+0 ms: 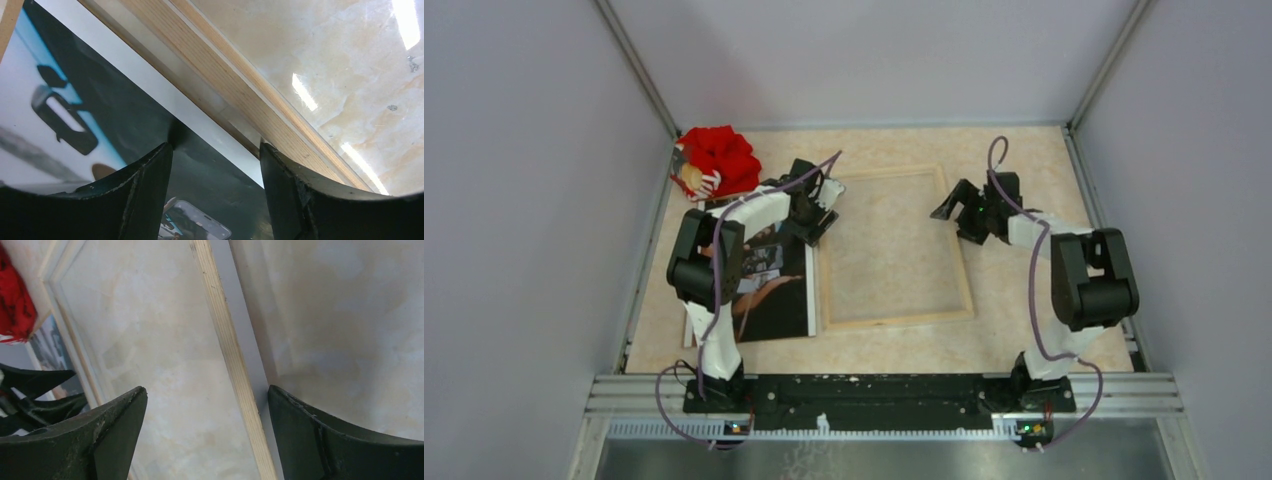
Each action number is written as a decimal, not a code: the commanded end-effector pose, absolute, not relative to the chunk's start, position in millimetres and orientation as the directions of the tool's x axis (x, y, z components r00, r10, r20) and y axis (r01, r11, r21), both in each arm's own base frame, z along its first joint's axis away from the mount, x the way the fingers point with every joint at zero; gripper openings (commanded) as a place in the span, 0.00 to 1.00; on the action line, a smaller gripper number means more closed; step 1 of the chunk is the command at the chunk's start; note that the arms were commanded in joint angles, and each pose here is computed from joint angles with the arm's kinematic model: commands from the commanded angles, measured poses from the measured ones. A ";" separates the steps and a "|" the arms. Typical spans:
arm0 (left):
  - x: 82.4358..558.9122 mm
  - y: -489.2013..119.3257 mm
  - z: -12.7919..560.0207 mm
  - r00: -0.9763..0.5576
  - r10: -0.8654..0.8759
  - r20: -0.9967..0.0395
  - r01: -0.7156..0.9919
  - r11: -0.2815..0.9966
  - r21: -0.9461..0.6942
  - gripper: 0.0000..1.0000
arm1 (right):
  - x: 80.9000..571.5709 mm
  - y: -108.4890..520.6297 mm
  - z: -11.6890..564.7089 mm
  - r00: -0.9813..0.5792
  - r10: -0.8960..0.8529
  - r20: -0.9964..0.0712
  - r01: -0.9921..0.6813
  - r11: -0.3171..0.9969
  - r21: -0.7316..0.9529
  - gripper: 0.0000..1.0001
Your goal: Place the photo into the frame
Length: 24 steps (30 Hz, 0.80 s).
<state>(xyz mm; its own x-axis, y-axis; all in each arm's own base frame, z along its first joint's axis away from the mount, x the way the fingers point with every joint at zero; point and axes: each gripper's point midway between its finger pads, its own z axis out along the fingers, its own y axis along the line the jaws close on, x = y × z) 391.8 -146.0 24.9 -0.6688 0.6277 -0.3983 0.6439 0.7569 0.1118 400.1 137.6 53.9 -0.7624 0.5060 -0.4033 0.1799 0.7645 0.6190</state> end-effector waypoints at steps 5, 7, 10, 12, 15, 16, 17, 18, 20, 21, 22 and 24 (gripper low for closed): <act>379.2 -173.6 -10.2 -0.652 0.658 -0.375 0.703 0.711 0.024 0.72 | 361.0 208.5 214.8 -0.802 0.482 -0.352 -0.142 0.419 0.897 0.86; 378.6 -173.2 -11.2 -0.651 0.661 -0.372 0.705 0.709 0.024 0.72 | 350.3 210.3 230.6 -0.801 0.488 -0.347 -0.167 0.373 0.912 0.85; 378.9 -173.0 -10.6 -0.649 0.663 -0.373 0.707 0.707 0.027 0.71 | 338.4 210.7 243.9 -0.800 0.495 -0.340 -0.182 0.339 0.923 0.84; 379.1 -173.1 -8.2 -0.648 0.661 -0.378 0.706 0.707 0.026 0.71 | 334.8 209.7 247.7 -0.800 0.493 -0.343 -0.185 0.343 0.921 0.84; 380.2 -173.4 -2.6 -0.645 0.659 -0.387 0.705 0.708 0.030 0.71 | 330.7 209.4 255.6 -0.803 0.479 -0.355 -0.193 0.355 0.915 0.84; 381.0 -172.5 0.2 -0.645 0.657 -0.390 0.703 0.710 0.033 0.71 | 329.7 209.5 259.6 -0.803 0.476 -0.360 -0.199 0.355 0.914 0.84; 382.0 -171.5 4.2 -0.645 0.654 -0.395 0.701 0.713 0.036 0.71 | 329.2 209.6 264.0 -0.802 0.476 -0.362 -0.204 0.351 0.914 0.84; 384.3 -171.1 10.1 -0.644 0.647 -0.408 0.697 0.716 0.036 0.71 | 327.7 210.3 269.6 -0.802 0.474 -0.363 -0.212 0.343 0.915 0.84; 386.5 -169.5 20.6 -0.644 0.632 -0.431 0.692 0.722 0.024 0.71 | 325.7 211.8 279.3 -0.802 0.476 -0.361 -0.226 0.318 0.921 0.84; 387.0 -169.3 24.8 -0.644 0.626 -0.440 0.689 0.724 0.020 0.71 | 325.4 211.8 278.4 -0.801 0.476 -0.363 -0.224 0.324 0.919 0.84; 386.6 -168.4 25.8 -0.644 0.626 -0.439 0.689 0.724 0.022 0.71 | 325.9 209.6 273.6 -0.798 0.479 -0.366 -0.209 0.350 0.913 0.84; 384.9 -166.6 24.4 -0.648 0.629 -0.429 0.689 0.725 0.024 0.71 | 329.3 200.5 256.5 -0.787 0.485 -0.382 -0.163 0.434 0.886 0.84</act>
<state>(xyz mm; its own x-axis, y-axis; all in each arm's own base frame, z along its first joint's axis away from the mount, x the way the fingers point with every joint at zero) 395.1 -163.6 26.6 -0.6295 0.6434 -0.4355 0.6848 0.7243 0.0803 332.4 207.0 244.4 -0.8064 0.4912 -0.3293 -0.1469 0.3731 0.9161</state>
